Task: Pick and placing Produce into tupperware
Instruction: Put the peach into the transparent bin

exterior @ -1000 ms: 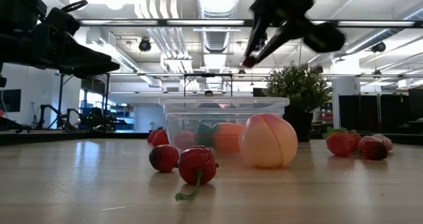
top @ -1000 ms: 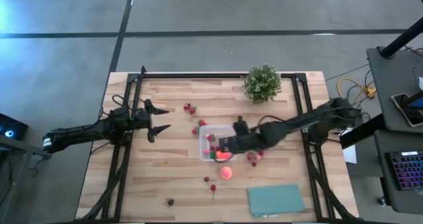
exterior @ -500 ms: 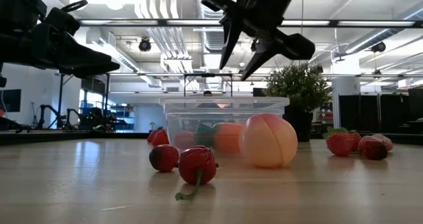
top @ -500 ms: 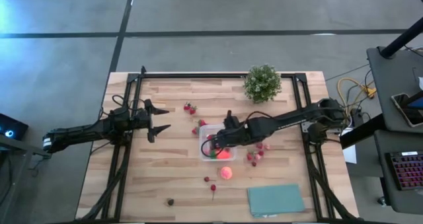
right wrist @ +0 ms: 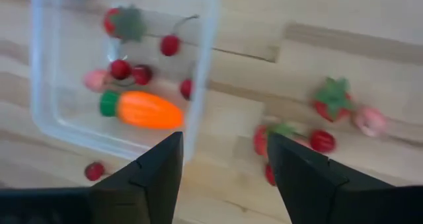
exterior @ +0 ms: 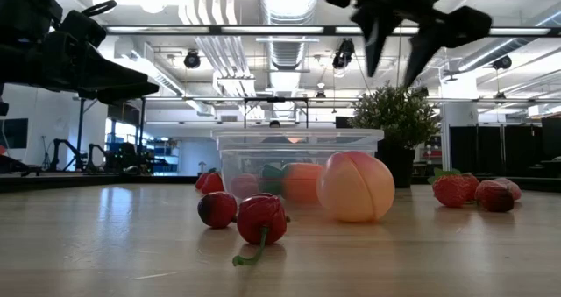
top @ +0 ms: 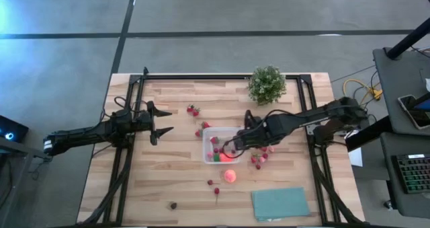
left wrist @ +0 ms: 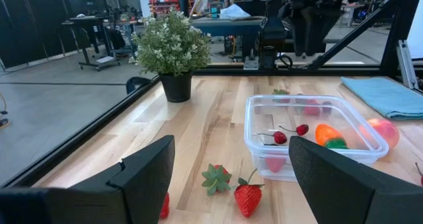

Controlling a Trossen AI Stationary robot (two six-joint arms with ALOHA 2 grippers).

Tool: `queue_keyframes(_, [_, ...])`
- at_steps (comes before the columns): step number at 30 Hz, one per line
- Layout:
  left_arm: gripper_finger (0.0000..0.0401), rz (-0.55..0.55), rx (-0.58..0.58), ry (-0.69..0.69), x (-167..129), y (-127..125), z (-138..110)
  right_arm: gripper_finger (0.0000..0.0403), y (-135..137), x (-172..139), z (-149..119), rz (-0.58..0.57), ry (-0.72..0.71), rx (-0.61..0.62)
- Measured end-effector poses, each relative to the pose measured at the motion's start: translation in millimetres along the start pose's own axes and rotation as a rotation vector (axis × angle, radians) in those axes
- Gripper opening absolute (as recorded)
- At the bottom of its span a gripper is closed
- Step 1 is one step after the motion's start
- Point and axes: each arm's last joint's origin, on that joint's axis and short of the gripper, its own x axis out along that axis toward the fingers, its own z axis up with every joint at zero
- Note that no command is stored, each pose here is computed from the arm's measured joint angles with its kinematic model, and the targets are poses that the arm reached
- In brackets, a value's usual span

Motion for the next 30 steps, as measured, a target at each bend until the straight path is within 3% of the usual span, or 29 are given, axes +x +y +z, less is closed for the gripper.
queue_keyframes(7, [0.0283,0.000,0.000,-0.001,0,0,0,0.0205,-52,-1,-2,-0.017,-0.005,0.179])
queue_keyframes(13, [0.0283,0.000,0.000,0.000,0,0,0,0.0205,-83,26,-9,-0.077,0.027,0.310])
queue_keyframes(19, [0.0283,0.000,0.000,0.001,0,0,0,0.0205,-95,55,-16,-0.115,0.070,0.341])
queue_keyframes(30, [0.0283,0.000,0.000,0.000,0,0,0,0.0205,-116,69,-20,-0.187,0.114,0.351])
